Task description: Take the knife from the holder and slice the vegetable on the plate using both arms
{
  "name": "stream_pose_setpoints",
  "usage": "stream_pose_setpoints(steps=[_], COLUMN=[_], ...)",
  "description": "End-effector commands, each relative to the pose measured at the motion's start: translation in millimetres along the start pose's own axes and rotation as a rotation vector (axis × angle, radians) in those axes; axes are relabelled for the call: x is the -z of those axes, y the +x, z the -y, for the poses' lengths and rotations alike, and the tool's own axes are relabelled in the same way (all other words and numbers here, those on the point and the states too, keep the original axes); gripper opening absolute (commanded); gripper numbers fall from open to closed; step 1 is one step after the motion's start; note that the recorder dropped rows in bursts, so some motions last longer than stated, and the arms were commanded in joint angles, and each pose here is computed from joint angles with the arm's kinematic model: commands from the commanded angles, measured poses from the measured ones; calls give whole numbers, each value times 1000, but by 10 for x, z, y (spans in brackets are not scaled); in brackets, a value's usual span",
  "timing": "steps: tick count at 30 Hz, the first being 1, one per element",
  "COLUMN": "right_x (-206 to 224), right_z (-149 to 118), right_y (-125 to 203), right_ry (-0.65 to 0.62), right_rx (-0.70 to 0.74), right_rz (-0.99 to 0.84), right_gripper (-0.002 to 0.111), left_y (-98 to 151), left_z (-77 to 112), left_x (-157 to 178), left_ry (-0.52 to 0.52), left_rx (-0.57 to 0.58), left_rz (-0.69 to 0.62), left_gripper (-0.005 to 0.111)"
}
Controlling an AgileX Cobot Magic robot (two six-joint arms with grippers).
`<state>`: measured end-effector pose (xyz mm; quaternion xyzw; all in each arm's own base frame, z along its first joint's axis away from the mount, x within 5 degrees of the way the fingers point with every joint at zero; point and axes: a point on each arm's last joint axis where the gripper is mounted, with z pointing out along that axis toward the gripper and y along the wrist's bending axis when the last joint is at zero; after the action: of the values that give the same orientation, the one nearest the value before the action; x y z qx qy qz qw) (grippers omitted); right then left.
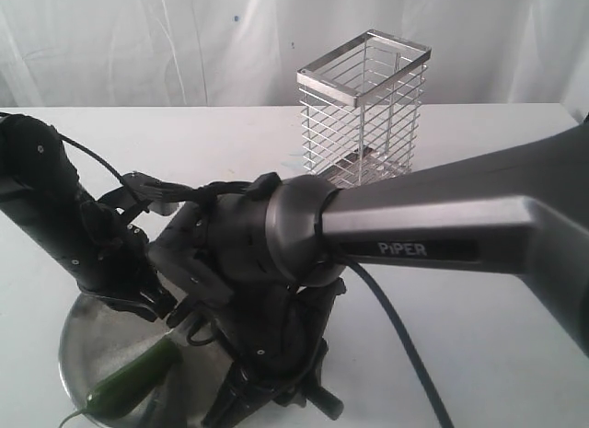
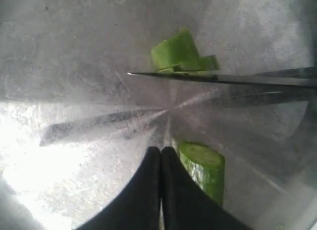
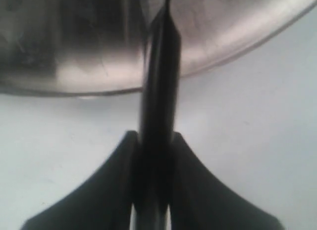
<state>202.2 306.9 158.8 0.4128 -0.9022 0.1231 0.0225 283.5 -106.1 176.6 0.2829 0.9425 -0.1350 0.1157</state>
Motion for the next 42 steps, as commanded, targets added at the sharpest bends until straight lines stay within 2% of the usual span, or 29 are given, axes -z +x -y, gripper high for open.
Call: stream_pose_setpoints(steps=[1,14,17,23,31,34,42], right_x=[152,137,139,131,6,-12,-139], right_z=[42,292,374,441,656,633,607], right_y=[14,-57,-110,-230,-336,-393,-465], right_ry=[-24,-60,-115,-374,-453,-529,-545], right_rx=[-30,-128,-180,-223,-317,-311,-332], right_rz=[62,116,166,250,296,332,335], right_gripper=[0,0,0,0,0,0,2], left_y=[1,12,14,14,19,18,16], left_z=[49,153,162,164,183,185,185], left_x=[81,402,426,433,433,433,433], left_ry=[11,0,0,0,22,23,24], left_rx=[0,-32,-23,-12,3,4,6], left_rz=[8,80,86,88,83,84,87], left_gripper=[0,0,0,0,0,0,0])
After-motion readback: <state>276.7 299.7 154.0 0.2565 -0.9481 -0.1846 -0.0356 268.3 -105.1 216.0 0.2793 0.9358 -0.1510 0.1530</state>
